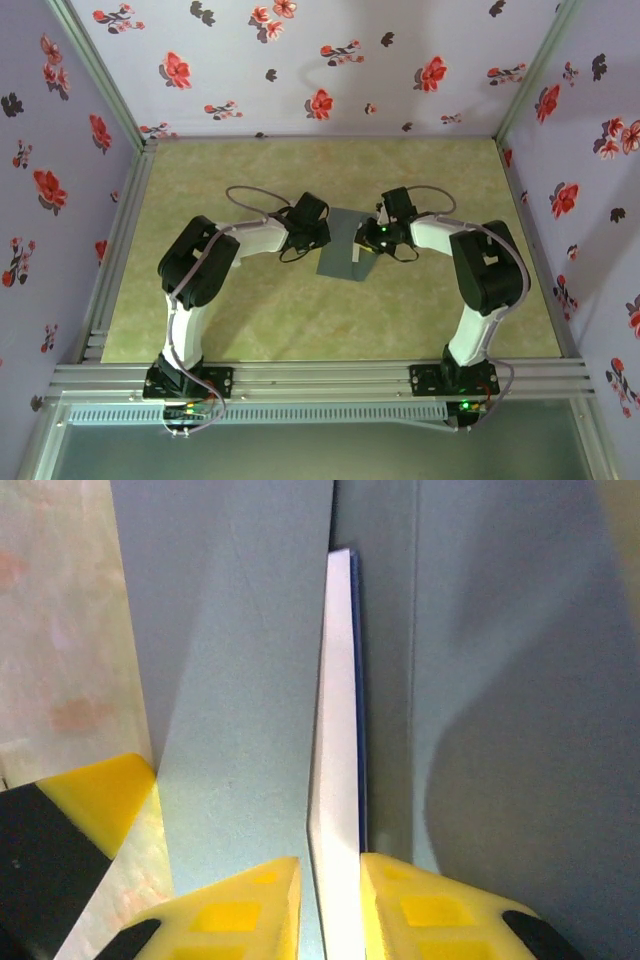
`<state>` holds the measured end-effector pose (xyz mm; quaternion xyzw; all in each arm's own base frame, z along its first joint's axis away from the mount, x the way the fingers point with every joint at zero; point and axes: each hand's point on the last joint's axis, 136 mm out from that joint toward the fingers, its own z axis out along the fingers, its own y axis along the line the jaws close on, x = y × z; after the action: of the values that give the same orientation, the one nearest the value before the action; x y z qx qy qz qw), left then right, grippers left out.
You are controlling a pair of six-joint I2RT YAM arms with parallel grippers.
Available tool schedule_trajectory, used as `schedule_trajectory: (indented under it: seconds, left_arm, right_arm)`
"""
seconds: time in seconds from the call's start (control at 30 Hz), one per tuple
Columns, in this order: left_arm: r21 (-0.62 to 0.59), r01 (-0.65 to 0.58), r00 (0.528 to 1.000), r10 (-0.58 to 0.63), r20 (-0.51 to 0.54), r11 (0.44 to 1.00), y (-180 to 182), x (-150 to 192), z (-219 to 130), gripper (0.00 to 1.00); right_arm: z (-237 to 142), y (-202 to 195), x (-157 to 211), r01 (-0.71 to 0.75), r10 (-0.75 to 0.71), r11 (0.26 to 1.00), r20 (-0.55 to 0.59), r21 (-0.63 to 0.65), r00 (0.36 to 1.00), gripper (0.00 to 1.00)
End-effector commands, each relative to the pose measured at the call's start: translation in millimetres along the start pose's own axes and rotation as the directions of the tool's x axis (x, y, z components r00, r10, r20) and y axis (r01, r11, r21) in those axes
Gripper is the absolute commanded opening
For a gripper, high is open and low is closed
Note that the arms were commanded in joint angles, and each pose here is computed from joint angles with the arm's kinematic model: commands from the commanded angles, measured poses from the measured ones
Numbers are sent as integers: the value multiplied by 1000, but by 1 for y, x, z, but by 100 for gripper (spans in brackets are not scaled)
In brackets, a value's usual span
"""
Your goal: Place the letter into the envelope and seal it
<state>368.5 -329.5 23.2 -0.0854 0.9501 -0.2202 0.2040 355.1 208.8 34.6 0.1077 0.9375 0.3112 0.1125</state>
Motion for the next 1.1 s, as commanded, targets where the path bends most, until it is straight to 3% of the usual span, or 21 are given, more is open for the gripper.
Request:
schedule_trajectory:
  seconds: [0.0, 0.43, 1.07]
  left_arm:
    - [-68, 6, 996, -11, -83, 998, 21, 28, 1, 0]
    - [-68, 25, 997, -30, -74, 997, 22, 27, -2, 0]
    - [-68, 70, 994, -75, -81, 995, 22, 30, -1, 0]
  right_arm:
    - [-9, -9, 1, 7, -8, 999, 9, 51, 1000, 23]
    - [2, -17, 6, -33, 34, 998, -11, 62, 999, 6]
    - [26, 6, 16, -16, 17, 999, -51, 29, 999, 3]
